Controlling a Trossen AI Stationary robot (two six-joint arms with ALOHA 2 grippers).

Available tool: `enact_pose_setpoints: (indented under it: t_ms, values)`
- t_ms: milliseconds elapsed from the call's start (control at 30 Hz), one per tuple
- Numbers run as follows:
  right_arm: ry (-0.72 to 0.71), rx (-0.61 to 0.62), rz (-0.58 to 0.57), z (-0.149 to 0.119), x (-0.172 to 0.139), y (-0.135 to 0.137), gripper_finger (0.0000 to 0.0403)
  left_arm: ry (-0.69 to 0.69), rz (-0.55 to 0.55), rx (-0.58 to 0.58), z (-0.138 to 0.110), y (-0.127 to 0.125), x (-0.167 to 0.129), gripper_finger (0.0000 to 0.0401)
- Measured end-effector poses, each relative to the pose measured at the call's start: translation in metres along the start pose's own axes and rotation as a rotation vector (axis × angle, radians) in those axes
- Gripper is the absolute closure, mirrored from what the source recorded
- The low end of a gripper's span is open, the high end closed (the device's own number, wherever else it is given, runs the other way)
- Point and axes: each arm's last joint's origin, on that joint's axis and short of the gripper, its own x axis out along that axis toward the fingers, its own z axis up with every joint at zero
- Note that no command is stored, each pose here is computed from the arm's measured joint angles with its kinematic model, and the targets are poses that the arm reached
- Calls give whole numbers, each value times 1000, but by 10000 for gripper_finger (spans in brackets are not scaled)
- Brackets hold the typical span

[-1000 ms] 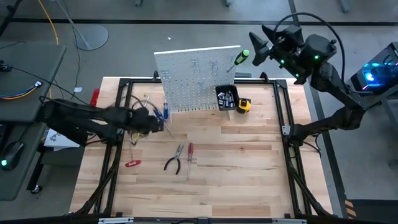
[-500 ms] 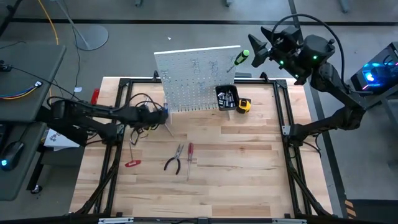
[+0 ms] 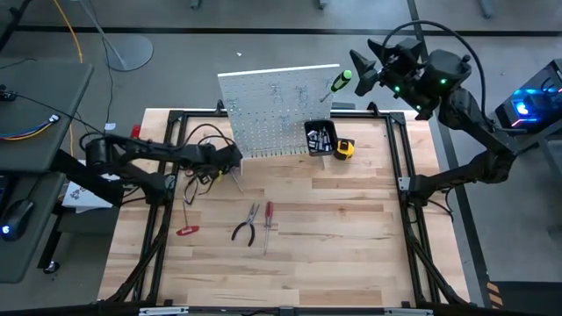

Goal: Hang tools onto peg board
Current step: Hang the blue screwdriver on the peg board

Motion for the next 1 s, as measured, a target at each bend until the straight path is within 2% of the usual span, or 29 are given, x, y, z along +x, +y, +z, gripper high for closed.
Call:
enact_pose_setpoints:
  t_ms: [133,300,367,433,467,500,633,767,867,1000]
  values:
    - [2,-1,0,0,0,0,128,-6,28,-17,-1,0,8,229]
    - [5,8,0,-1,0,0,128,2,61,101,-3,2,13,236]
    - [5,16,0,-1,0,0,128,7,67,139,-4,3,12,258]
    - [6,16,0,-1,0,0,128,11,60,158,-4,3,10,298]
    - [5,16,0,-1,0,0,128,13,49,167,-4,3,8,320]
    - [6,16,0,-1,0,0,128,16,39,181,-5,3,5,325]
    - [6,16,0,-1,0,0,128,45,-2,288,-5,5,-8,325]
    - [6,16,0,-1,0,0,128,70,-38,386,-4,12,-34,325]
    - [7,15,0,-1,0,0,128,92,-148,446,-4,17,-60,325]
    - [6,16,0,-1,0,0,128,118,-444,544,-2,17,-106,325]
